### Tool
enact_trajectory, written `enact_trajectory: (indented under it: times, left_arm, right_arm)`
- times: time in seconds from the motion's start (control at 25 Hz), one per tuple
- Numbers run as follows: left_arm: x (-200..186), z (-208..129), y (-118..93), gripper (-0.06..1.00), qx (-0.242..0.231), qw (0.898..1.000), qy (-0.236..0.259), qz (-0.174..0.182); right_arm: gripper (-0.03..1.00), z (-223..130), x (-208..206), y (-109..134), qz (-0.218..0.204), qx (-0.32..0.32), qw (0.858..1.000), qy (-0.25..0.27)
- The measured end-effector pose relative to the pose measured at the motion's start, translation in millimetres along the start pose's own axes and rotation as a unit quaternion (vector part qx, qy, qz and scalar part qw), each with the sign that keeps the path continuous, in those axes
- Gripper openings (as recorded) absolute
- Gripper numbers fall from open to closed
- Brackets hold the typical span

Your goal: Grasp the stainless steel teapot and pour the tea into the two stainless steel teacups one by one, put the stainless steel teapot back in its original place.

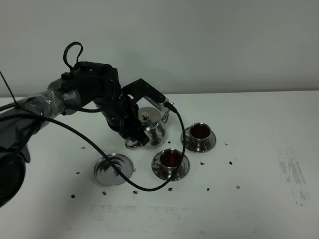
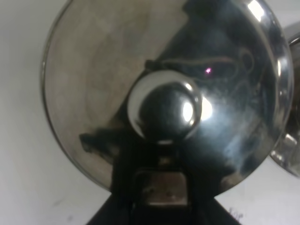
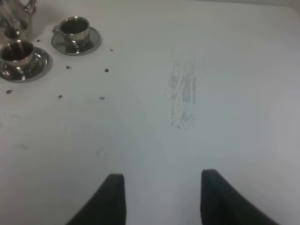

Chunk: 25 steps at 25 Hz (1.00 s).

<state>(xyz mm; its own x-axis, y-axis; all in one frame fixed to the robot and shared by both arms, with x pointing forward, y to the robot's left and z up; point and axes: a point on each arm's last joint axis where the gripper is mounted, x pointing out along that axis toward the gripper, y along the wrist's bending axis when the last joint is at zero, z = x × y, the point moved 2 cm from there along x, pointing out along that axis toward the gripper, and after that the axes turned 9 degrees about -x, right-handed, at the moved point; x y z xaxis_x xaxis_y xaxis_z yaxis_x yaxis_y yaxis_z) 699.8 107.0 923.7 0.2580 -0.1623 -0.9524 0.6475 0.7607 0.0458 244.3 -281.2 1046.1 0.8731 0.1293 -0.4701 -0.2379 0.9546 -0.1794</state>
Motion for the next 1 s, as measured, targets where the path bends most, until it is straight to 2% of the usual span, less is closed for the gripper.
enact_trajectory:
  times: [0.2, 0.32, 0.68, 1.0]
  left_arm:
    - [-55.0, -2.4, -5.4, 0.22, 0.009, 0.999, -0.035, 0.018]
    - [-73.6, -17.2, -9.6, 0.22, 0.007, 0.999, -0.037, 0.019]
    - [-88.0, -82.3, -4.8, 0.22, -0.029, 0.999, 0.006, 0.012]
    - [-73.9, -109.4, -0.9, 0.22, -0.054, 0.998, 0.021, 0.008]
  right_arm:
    - [0.36, 0.0, 0.0, 0.0, 0.000, 0.000, 1.000, 0.000]
    - [0.36, 0.0, 0.0, 0.0, 0.000, 0.000, 1.000, 0.000]
    - [0.36, 0.0, 0.0, 0.0, 0.000, 0.000, 1.000, 0.000]
    - [0.36, 0.0, 0.0, 0.0, 0.000, 0.000, 1.000, 0.000]
